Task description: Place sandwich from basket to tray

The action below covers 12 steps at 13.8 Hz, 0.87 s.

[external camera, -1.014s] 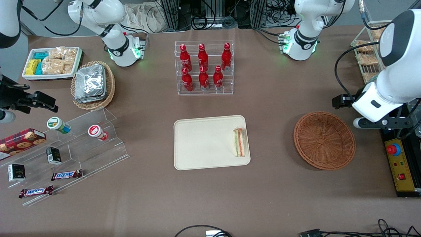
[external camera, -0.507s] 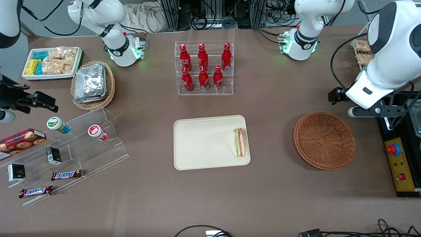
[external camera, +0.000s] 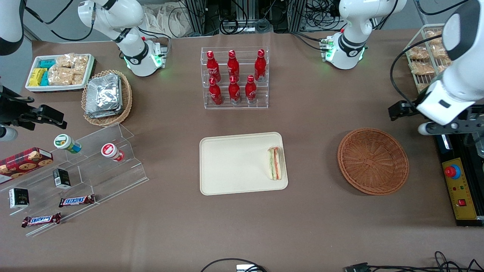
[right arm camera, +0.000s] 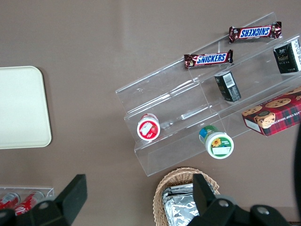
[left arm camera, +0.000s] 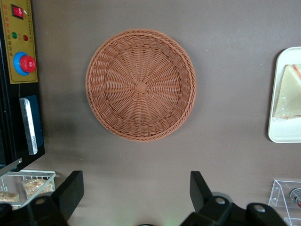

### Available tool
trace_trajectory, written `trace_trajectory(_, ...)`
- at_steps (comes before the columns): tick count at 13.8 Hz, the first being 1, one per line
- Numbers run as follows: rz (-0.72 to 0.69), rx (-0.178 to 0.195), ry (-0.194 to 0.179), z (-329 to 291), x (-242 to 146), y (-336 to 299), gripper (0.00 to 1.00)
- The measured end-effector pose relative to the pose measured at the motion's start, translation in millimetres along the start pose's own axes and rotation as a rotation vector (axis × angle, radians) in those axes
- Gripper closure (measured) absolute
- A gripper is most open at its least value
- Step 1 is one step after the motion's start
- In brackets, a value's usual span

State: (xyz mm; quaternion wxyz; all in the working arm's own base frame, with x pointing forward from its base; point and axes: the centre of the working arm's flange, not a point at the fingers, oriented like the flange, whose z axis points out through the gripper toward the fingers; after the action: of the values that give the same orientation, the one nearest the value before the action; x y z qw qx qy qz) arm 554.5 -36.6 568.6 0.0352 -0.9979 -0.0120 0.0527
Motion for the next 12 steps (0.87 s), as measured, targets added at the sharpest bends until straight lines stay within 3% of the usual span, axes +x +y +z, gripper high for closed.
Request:
trace_trajectory(5, 0.007, -0.011, 0.019, -10.7, -0.7, -9.5, 0.00)
trace_trajectory(12, 0.011, -0.012, 0.011, -9.5, -0.7, -9.4, 0.00)
